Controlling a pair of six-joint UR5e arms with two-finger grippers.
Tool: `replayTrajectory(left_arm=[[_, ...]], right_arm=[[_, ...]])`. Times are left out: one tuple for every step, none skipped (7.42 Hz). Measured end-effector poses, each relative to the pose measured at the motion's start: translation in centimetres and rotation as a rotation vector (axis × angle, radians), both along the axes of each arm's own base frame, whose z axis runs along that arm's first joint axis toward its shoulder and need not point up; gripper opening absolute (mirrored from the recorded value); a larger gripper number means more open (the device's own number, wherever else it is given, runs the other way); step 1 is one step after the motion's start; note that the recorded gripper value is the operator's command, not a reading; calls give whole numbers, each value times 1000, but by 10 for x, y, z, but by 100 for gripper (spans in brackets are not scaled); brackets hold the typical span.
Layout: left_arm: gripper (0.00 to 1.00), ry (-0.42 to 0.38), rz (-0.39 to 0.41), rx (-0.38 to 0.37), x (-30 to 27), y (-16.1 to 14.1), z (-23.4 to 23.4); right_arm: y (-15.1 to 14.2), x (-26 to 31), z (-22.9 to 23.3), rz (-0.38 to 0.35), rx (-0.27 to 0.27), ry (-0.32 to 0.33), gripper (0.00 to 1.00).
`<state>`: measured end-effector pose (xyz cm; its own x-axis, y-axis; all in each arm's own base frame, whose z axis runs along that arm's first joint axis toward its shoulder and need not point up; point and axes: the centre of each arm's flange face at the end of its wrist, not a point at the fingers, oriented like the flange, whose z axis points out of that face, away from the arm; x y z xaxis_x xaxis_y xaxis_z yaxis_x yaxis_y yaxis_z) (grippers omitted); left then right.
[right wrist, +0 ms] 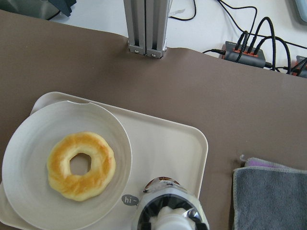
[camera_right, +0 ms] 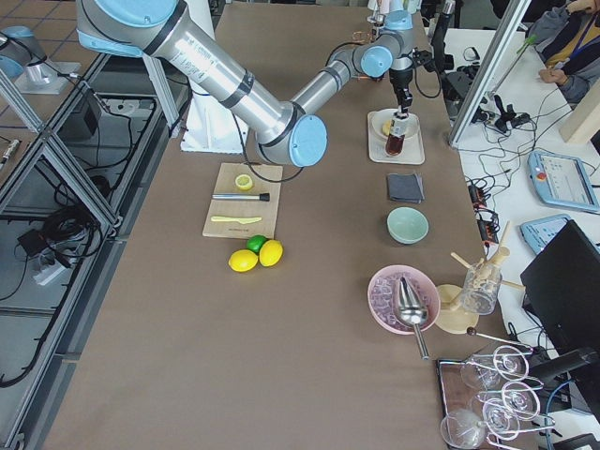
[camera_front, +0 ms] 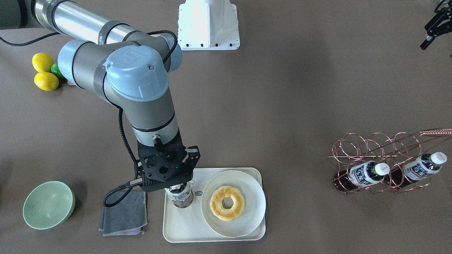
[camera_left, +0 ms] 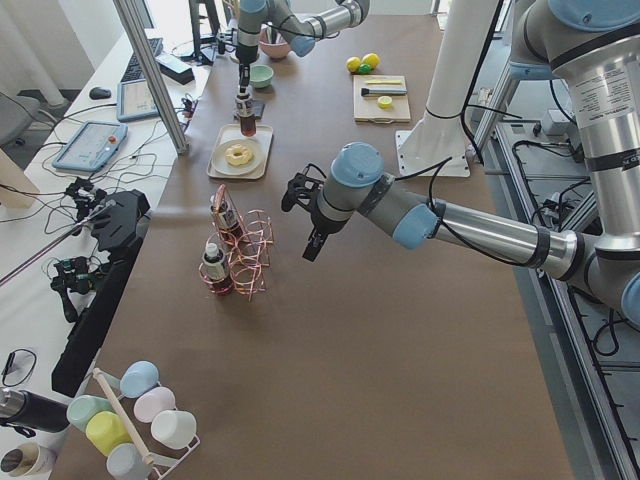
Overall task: Place tea on tray
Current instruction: 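Lower the bottle onto the tray beside the plate and open the right gripper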
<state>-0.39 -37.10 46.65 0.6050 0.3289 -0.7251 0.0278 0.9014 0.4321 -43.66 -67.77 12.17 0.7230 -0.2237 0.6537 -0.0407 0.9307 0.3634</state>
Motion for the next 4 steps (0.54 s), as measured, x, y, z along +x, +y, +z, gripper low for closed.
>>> replayTrajectory(left_arm=[[95, 0, -1, 0, 0, 0, 0], [95, 0, 0, -1, 0, 0, 1], [95, 0, -1, -2, 0, -1, 1], [95, -1, -2, -2, 0, -1, 1]], right_arm=[[-2, 0, 3, -2, 0, 4, 0], [-3, 0, 5, -3, 0, 7, 0], [-3, 0, 8, -5, 1, 9, 0], [-3, -1, 11, -5, 3, 5, 0]])
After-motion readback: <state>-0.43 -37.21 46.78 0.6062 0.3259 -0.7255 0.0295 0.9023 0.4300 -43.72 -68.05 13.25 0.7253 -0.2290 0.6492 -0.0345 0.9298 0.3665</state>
